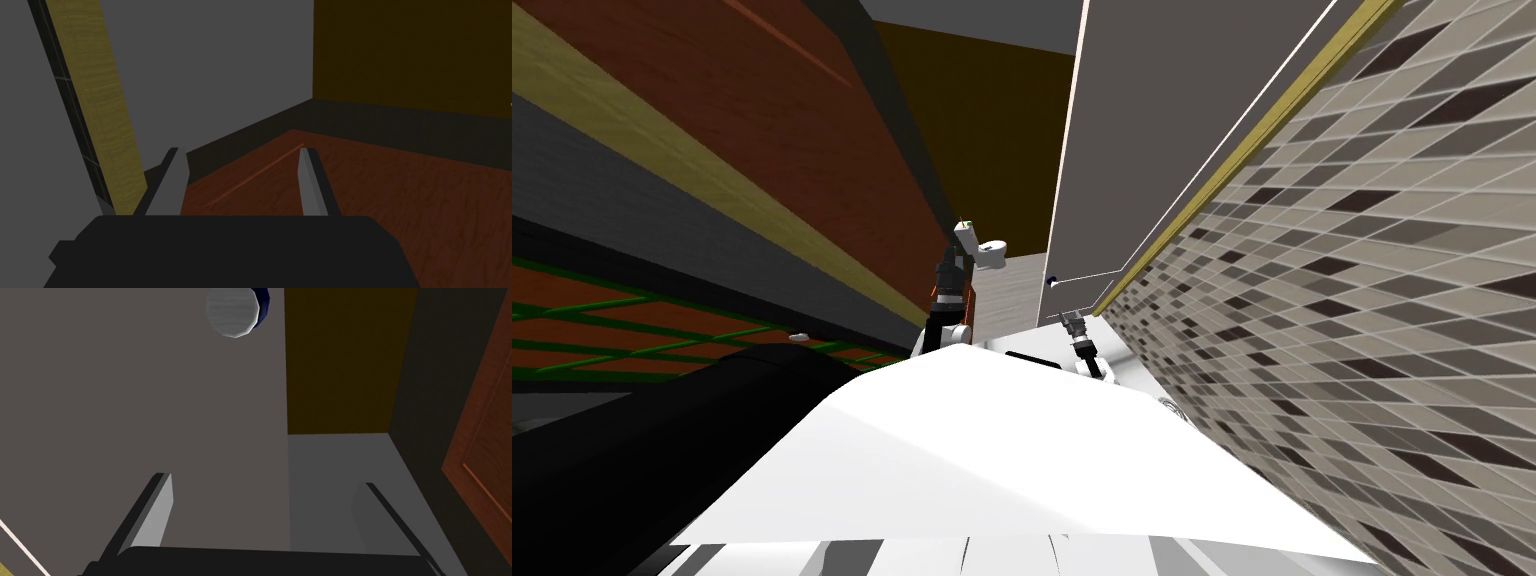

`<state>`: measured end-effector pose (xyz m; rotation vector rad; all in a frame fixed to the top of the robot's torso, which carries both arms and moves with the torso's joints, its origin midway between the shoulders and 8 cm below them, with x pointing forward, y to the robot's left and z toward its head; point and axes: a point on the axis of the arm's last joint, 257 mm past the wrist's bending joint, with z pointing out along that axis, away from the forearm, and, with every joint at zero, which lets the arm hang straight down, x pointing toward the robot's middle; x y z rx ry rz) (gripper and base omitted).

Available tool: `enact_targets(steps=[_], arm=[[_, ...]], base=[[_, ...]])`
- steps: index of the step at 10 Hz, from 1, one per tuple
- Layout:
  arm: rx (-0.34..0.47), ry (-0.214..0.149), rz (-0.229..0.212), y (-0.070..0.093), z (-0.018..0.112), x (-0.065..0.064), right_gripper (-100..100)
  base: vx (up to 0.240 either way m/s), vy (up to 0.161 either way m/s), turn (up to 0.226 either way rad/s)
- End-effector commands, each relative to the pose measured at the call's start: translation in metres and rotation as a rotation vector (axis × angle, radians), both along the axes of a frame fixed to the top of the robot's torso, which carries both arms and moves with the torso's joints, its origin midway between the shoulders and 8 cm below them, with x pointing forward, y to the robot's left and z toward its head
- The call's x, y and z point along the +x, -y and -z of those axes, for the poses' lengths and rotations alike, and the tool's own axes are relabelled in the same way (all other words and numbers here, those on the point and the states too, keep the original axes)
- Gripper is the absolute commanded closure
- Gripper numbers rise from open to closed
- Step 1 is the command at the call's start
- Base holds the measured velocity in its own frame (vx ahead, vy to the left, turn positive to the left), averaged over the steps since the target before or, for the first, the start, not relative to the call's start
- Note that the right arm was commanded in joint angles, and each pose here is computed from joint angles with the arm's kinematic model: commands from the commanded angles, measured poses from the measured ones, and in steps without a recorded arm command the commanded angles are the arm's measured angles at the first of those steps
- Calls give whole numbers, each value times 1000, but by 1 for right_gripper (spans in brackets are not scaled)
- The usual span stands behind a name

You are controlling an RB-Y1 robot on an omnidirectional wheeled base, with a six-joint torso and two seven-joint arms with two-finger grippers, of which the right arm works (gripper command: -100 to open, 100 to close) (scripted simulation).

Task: Push the door open

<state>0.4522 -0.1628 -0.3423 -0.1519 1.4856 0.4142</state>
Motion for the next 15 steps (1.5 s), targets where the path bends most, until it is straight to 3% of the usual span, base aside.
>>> enact_targets(steps=[1,6,10,15], arm=[[-40,-5,-17,-7,10,-2,-100],[-130,-17,-66,-27,36,-9,-100],[-172,-21,-94,-39,48,-13,-100],[-175,-22,-80,-33,48,-13,-100]], base=[[127,-62,12],[119,-53,11],[82,-39,7],[131,45,19]])
